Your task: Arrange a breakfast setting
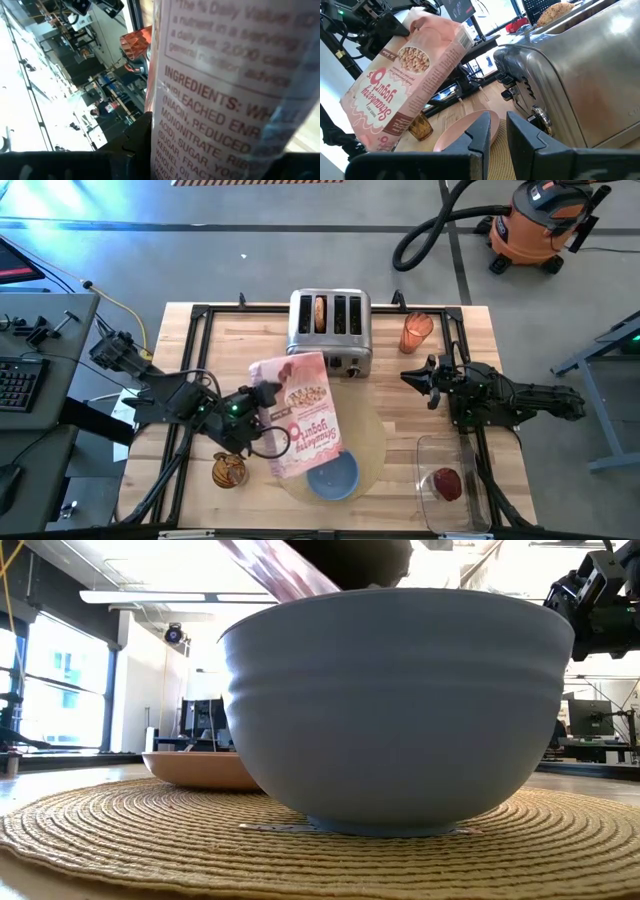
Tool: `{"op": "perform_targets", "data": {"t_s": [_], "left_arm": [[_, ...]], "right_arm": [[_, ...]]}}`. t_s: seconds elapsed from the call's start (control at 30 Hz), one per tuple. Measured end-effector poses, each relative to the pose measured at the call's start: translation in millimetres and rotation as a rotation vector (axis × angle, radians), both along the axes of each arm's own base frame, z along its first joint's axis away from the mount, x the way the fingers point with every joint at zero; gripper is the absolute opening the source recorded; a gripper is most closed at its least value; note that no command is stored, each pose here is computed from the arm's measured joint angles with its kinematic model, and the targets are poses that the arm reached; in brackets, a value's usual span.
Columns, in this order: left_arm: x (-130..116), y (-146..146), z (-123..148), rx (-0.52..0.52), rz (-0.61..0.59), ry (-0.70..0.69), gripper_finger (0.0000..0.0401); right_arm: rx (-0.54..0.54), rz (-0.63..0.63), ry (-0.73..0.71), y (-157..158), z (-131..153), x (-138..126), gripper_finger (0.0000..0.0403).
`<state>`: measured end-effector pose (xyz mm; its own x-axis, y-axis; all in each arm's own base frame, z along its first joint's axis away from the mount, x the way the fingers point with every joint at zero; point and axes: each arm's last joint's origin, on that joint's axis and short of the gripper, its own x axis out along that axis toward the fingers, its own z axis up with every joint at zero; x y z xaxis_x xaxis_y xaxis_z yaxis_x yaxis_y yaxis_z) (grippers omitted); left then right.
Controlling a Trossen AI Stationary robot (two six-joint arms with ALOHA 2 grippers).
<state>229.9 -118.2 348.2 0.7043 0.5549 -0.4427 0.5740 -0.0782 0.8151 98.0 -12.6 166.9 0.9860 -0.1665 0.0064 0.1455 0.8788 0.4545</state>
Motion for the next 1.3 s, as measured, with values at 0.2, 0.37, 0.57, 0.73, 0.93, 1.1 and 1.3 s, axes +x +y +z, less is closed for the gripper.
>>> {"op": "perform_targets", "data": {"t_s": [0.2,0.37,0.57,0.73,0.93,1.1,1.3], "left_arm": [[-2,-3,1,0.062,-0.002,-0.008,0.0122],[2,-5,5,0.08,-0.011,-0.042,0.0122],[4,-7,8,0.125,-0.049,-0.026,0.0122],[5,-7,8,0.156,-0.07,-0.007,0.0122],[7,-9,11,0.174,-0.09,-0.013,0.0122],[7,-9,11,0.189,-0.101,-0.003,0.0122],[7,-9,11,0.196,-0.105,0.002,0.0122]], "right_arm": [[0.0,0.0,0.0,0,0,0,0.0046],[0.0,0.0,0.0,0,0,0,0.0046],[0.0,0.0,0.0,0,0,0,0.0046],[0.0,0.0,0.0,0,0,0,0.0046],[0.0,0.0,0.0,0,0,0,0.0046],[0.0,0.0,0.0,0,0,0,0.0046],[0.0,0.0,0.0,0,0,0,0.0046]]}}
